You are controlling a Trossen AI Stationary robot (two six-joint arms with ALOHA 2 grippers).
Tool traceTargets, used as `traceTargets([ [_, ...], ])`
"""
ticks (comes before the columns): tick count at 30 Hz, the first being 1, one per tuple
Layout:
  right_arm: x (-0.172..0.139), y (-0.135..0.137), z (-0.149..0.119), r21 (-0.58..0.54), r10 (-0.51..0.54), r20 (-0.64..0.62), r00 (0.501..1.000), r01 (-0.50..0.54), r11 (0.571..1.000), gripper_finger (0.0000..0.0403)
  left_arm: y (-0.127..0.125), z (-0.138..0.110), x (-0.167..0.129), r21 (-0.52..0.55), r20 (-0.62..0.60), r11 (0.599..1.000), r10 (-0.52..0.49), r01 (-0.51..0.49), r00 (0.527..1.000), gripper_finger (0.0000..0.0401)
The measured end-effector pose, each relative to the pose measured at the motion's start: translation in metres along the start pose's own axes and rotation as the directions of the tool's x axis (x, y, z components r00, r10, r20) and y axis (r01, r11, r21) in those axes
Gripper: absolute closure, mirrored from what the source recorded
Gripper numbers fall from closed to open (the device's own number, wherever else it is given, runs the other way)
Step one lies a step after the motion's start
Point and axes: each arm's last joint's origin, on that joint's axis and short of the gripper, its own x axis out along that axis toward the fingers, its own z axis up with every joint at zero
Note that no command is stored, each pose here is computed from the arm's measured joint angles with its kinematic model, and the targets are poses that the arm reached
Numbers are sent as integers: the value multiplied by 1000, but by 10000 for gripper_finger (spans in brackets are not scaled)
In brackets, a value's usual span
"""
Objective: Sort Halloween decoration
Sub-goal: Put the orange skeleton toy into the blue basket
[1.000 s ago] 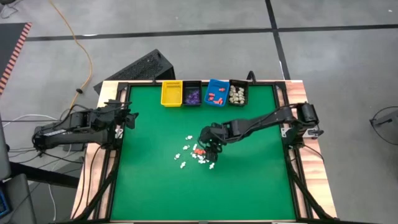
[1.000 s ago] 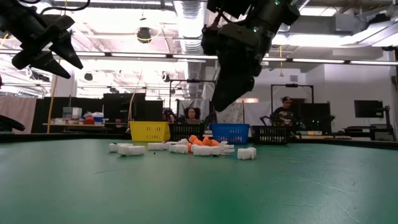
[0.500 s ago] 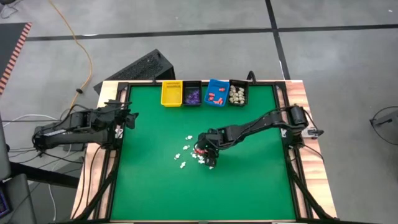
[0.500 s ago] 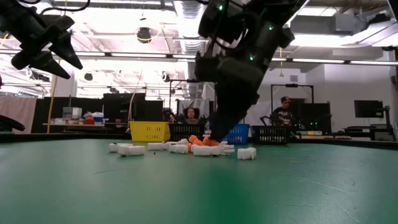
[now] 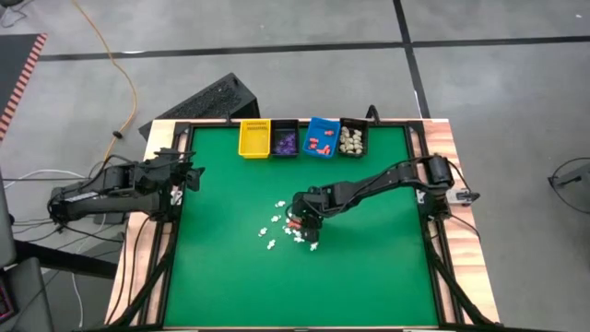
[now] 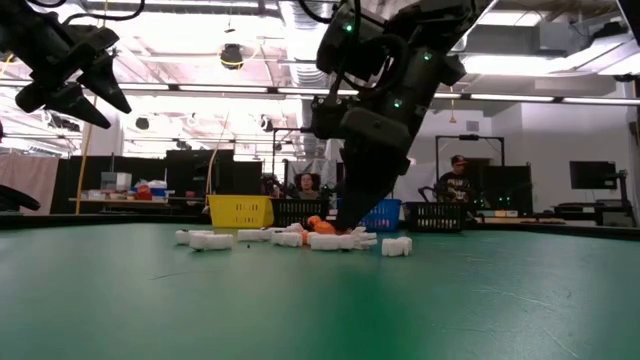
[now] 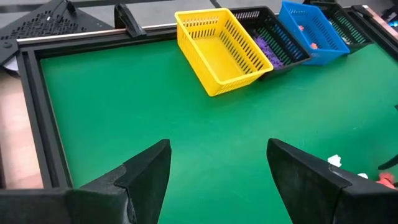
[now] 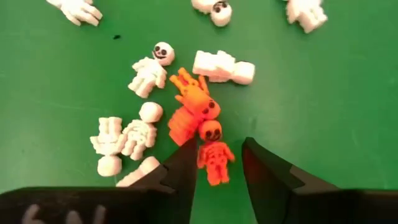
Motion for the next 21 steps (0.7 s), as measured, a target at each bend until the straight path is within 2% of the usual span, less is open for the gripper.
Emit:
traceTargets([
  [4, 9, 3, -3, -6, 14, -21, 1000, -14, 1000, 280, 0, 0, 0, 0, 0, 1000, 0, 0, 1000, 145],
  [10, 21, 4, -10, 75, 35, -86, 996, -28, 997, 346, 0, 0, 0, 1, -2, 1000, -1, 1, 1000, 145],
  [14, 19, 5, -10, 114, 27, -86, 996, -17, 993, 351, 0, 0, 0, 2, -5, 1000, -4, 4, 1000, 145],
  [21, -5, -5, -3, 180, 5, -56, 998, 5, 984, 355, 0, 0, 0, 2, -6, 1000, -4, 4, 1000, 145],
])
